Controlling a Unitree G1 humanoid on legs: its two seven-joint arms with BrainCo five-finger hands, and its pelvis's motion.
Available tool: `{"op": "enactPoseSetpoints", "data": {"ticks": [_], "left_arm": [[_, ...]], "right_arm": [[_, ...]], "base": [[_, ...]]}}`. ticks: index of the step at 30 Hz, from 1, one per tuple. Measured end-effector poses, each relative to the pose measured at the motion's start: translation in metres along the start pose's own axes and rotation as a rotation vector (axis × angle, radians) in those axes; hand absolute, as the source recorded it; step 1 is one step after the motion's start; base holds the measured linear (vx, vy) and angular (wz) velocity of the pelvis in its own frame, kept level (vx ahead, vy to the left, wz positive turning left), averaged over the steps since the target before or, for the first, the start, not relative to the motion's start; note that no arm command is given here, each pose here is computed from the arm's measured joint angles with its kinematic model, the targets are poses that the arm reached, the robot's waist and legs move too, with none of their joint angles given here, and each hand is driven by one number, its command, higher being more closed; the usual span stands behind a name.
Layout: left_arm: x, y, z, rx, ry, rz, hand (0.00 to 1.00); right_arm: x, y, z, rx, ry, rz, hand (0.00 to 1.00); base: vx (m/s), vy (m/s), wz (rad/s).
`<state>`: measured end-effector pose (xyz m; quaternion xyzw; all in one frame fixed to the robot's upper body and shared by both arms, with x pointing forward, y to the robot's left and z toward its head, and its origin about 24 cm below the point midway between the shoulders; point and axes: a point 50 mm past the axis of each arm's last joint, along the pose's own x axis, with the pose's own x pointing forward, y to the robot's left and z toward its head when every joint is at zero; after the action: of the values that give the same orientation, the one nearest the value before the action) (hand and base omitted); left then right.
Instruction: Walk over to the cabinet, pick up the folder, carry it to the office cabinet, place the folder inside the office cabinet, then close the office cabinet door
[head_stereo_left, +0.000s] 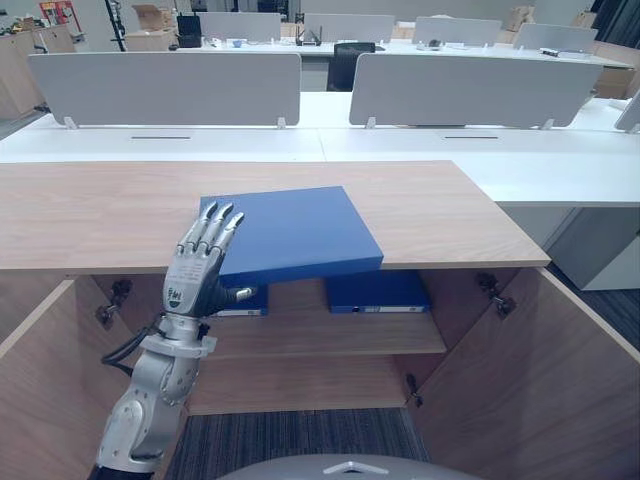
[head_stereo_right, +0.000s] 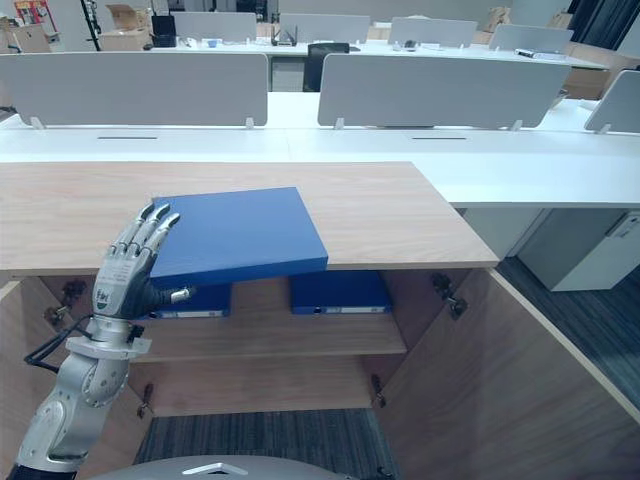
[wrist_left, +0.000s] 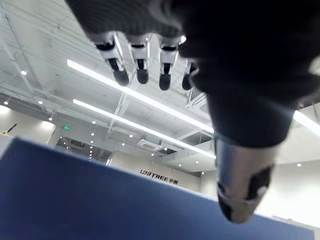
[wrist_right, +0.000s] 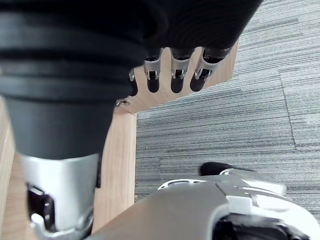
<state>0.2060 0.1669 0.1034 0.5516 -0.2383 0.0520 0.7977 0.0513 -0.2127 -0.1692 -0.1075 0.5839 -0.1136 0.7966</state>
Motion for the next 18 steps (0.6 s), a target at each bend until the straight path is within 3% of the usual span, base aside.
{"op": "enactPoseSetpoints", "data": {"ticks": [18], "left_arm": [[-0.0039,-0.01,-0.0035,0.094,-0.033,-0.091,0.0]], "right_arm": [[0.0009,-0.0013,0.0032,0.03,-0.002,-0.008,0.0]], "base": [[0.0,0.0,0.0]]}}
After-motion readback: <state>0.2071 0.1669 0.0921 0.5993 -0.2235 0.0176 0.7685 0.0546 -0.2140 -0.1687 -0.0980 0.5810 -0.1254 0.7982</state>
